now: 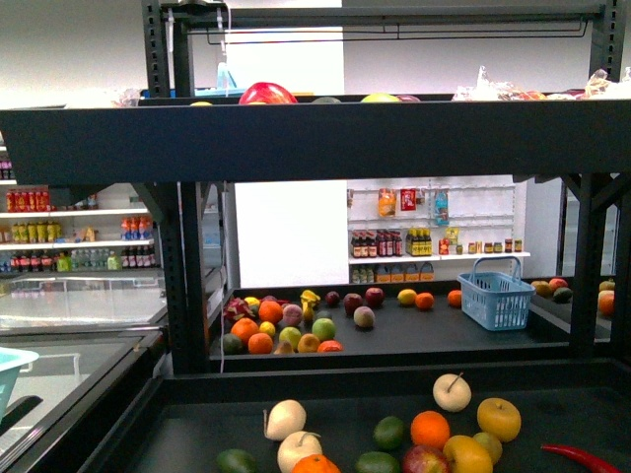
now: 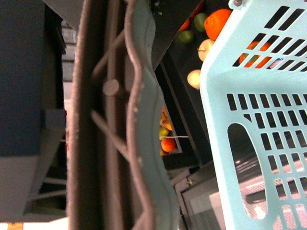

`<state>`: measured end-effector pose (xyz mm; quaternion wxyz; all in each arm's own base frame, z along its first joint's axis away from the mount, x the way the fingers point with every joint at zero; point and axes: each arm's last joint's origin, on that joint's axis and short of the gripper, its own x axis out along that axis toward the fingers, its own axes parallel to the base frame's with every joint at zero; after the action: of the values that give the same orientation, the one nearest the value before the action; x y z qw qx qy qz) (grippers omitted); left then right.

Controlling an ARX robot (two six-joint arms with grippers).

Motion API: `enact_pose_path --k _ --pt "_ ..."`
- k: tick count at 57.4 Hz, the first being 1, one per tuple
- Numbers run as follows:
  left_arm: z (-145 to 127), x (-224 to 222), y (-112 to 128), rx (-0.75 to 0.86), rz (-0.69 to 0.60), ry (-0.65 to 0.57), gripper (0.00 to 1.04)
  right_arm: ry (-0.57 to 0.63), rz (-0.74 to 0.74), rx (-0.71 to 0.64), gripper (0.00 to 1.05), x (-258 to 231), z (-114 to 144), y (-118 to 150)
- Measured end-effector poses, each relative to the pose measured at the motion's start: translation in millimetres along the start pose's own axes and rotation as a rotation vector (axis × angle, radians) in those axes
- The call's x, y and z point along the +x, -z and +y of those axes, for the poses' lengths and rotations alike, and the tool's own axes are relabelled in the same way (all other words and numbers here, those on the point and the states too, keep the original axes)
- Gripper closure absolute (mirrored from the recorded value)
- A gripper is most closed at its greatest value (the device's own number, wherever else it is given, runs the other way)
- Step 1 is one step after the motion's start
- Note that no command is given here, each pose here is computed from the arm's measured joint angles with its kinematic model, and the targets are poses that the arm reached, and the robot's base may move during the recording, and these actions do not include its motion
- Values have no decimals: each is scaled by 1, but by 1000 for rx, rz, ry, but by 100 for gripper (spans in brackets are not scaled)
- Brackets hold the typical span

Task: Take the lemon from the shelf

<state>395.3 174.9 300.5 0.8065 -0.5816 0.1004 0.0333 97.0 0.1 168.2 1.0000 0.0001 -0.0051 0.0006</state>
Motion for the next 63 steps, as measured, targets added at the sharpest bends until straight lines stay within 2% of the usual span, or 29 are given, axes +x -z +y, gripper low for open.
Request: enact_pose_path --k 14,22,34,47,63 --pt "-53 -14 44 125 166 170 93 0 0 0 7 0 0 0" --pt "-68 -18 77 166 284 247 93 0 0 0 7 0 0 0" --pt "-67 -10 134 229 470 275 93 0 0 0 7 0 0 0" --pt "-77 -3 201 375 669 346 93 0 0 0 7 0 0 0" --pt "-79 22 250 401 783 368 93 0 0 0 7 0 0 0"
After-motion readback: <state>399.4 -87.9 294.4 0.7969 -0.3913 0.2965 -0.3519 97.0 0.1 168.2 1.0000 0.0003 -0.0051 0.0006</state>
